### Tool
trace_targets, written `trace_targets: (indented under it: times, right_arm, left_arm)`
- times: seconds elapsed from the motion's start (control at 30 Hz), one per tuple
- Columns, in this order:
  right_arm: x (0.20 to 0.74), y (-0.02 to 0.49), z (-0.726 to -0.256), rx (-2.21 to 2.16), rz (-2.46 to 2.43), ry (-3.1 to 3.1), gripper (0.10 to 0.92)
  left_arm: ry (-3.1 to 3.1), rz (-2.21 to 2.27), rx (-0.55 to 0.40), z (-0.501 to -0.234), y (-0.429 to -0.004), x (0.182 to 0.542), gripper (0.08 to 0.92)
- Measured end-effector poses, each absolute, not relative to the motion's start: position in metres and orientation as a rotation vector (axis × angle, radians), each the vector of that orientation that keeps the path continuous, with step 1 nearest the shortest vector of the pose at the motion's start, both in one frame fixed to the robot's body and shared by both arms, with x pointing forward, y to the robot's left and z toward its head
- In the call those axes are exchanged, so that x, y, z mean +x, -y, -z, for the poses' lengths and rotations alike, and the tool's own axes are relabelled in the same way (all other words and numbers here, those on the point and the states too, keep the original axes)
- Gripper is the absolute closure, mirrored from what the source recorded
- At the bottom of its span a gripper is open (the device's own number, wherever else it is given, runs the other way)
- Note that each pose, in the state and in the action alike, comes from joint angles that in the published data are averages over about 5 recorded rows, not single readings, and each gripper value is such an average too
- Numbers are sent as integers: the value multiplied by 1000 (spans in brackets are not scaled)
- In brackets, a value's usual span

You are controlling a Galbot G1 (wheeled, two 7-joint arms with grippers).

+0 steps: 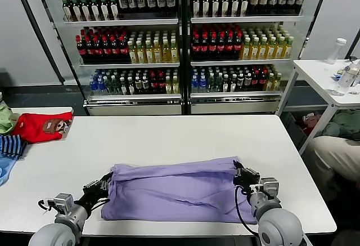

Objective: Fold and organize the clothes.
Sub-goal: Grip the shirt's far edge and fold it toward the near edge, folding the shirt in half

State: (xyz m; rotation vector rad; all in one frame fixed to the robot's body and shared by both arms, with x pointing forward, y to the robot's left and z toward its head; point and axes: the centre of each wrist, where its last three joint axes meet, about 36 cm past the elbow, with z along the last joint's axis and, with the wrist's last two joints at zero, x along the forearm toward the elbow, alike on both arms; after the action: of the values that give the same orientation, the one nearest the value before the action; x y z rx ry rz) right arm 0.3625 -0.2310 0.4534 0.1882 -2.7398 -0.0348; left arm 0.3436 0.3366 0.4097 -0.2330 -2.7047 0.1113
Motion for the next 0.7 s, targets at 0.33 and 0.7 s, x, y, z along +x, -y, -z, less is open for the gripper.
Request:
trace_targets:
  times: [0.33,0.7]
  right_arm:
    - [362,233,-445,159,37,2722,912]
    - [360,234,-442,160,31,2691,860]
  left_arm:
    - [2669,-76,-191,-426,-343,337,913]
    - [2621,23,-166,-437,-335,323,860]
